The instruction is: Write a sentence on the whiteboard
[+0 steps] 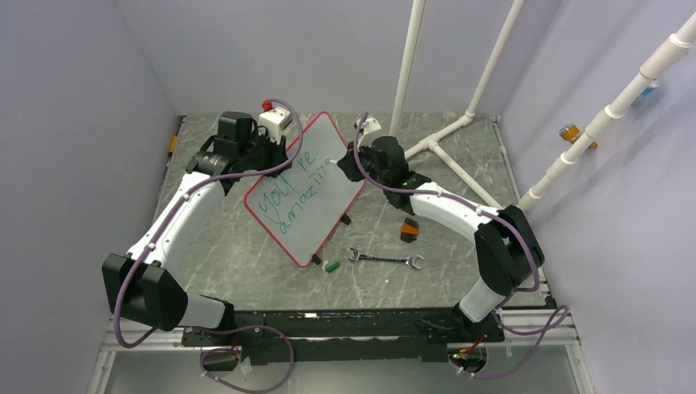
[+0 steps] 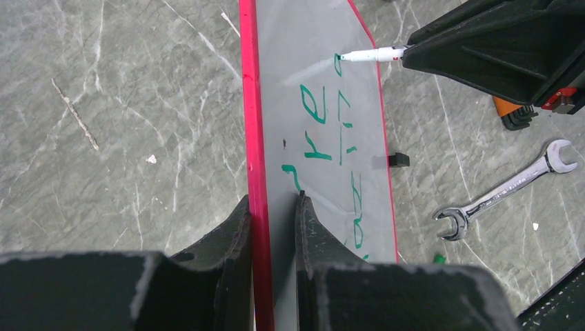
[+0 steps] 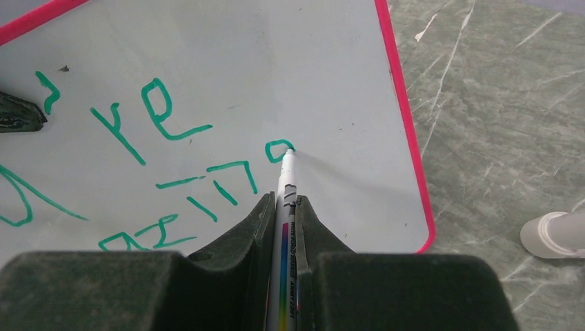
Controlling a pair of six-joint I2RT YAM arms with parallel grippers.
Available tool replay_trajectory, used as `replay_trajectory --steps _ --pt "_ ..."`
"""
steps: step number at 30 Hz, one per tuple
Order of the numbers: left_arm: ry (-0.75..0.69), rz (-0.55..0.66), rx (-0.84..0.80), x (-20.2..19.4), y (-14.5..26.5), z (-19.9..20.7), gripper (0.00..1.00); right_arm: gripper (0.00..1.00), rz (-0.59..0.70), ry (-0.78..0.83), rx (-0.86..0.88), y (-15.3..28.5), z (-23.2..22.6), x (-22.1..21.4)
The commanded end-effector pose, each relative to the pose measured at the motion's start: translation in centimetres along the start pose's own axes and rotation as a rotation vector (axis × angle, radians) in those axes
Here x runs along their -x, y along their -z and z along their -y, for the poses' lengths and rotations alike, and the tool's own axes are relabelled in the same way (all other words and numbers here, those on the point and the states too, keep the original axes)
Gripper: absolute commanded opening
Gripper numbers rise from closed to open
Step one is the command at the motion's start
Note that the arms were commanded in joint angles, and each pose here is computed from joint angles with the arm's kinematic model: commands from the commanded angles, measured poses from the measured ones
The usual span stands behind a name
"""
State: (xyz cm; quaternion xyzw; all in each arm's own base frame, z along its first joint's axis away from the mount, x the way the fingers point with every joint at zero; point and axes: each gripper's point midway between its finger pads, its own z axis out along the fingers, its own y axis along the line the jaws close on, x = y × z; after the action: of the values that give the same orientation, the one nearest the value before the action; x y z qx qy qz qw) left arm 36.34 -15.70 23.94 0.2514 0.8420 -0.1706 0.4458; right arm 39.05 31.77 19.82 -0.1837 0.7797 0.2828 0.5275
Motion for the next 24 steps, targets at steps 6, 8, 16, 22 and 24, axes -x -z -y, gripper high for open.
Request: replay_trajectory --steps 6,8,16,22,24 --pt "-0.155 -0.150 0.129 -3.4 0.5 -3.2 0.00 0.00 0.043 0.013 0.020 -0.7 -0.7 1.9" --pt "-0.152 -0.152 0.128 -3.4 0.4 -3.2 0.00 0.00 0.046 0.011 0.029 -0.7 -0.9 2.0" --pt "-0.155 -0.150 0.131 -3.3 0.5 -3.2 0.00 0.00 0.026 0.006 0.042 -0.6 -1.0 1.0" --pt "-0.155 -0.149 0.131 -3.3 0.5 -3.2 0.00 0.00 -0.009 -0.004 0.030 -0.2 -0.5 -1.0" --pt "-0.155 -0.148 0.132 -3.3 0.6 -3.2 0.00 0.00 -0.018 -0.006 0.025 -0.1 -0.3 -1.5"
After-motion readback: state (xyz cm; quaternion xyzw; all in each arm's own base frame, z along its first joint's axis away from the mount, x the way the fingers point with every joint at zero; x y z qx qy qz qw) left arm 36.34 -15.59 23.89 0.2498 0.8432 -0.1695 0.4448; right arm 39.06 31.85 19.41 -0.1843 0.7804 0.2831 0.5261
